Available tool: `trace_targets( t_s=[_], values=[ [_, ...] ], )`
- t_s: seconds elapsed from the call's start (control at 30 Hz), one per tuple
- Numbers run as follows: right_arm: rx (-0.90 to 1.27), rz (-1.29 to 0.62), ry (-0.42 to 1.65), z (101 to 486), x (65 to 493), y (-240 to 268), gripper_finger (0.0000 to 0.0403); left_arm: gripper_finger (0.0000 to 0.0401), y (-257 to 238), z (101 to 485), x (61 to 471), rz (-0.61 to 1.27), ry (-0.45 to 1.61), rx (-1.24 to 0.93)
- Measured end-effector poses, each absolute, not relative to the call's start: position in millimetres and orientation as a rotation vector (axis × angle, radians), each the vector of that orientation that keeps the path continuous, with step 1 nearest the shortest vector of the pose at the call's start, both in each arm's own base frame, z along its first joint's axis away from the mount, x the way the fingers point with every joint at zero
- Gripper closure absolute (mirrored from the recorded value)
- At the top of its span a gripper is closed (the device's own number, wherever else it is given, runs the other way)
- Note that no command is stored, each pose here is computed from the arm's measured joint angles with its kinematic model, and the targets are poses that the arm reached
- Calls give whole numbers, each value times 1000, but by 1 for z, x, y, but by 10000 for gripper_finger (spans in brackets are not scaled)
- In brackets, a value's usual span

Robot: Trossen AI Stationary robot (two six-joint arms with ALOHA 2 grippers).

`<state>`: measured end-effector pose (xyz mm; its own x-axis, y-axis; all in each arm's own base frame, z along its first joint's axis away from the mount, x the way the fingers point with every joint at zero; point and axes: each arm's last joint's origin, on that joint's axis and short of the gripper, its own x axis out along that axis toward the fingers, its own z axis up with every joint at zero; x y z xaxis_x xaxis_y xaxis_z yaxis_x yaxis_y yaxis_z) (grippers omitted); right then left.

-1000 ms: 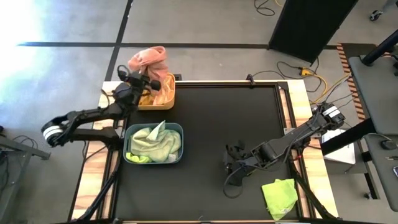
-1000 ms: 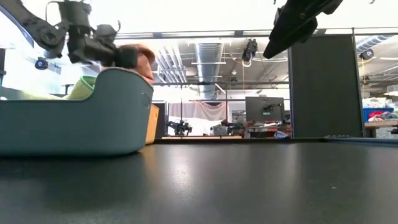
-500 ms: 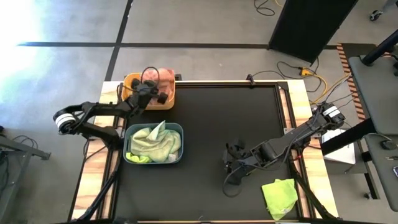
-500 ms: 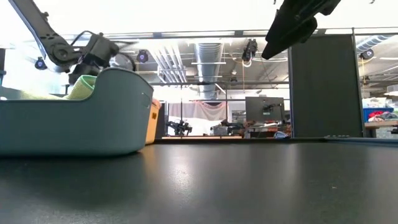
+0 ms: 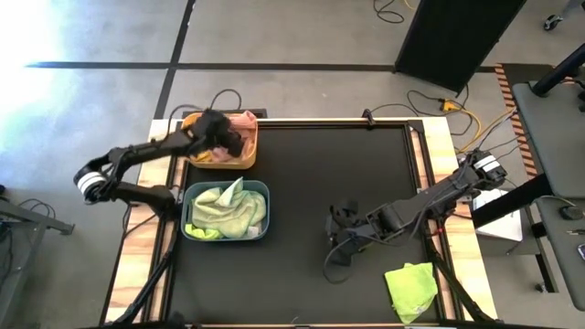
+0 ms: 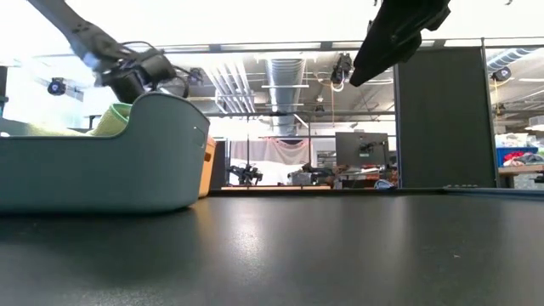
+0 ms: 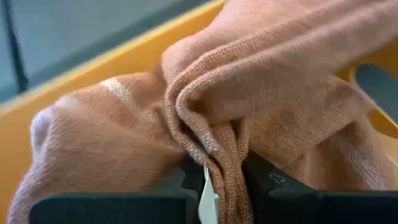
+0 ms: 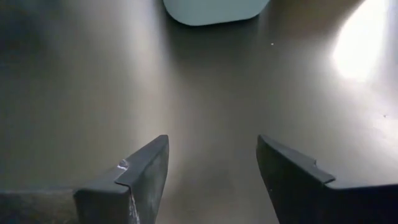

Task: Sort microfiber towel by color & place in baskets
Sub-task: Put the pink towel into the yellow bin

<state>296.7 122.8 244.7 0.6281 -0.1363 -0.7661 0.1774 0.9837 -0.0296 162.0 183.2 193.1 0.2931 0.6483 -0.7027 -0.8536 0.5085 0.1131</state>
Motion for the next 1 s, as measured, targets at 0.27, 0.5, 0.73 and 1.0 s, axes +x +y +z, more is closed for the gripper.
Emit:
trace_targets(
  t_s=[0.27,0.5,0.73,1.0],
  values=[
    [72,-209,902,233,293,120,157,367,237,176,160,973,1002,-626],
    [121,-254,932,222,287,118,146,364,282,160,175,970,1035,-621],
    [157,-273,927,222,287,118,133,359,294,165,183,953,1051,-606],
    [262,-319,1145,223,273,114,116,289,284,167,180,957,1078,-533]
  ],
)
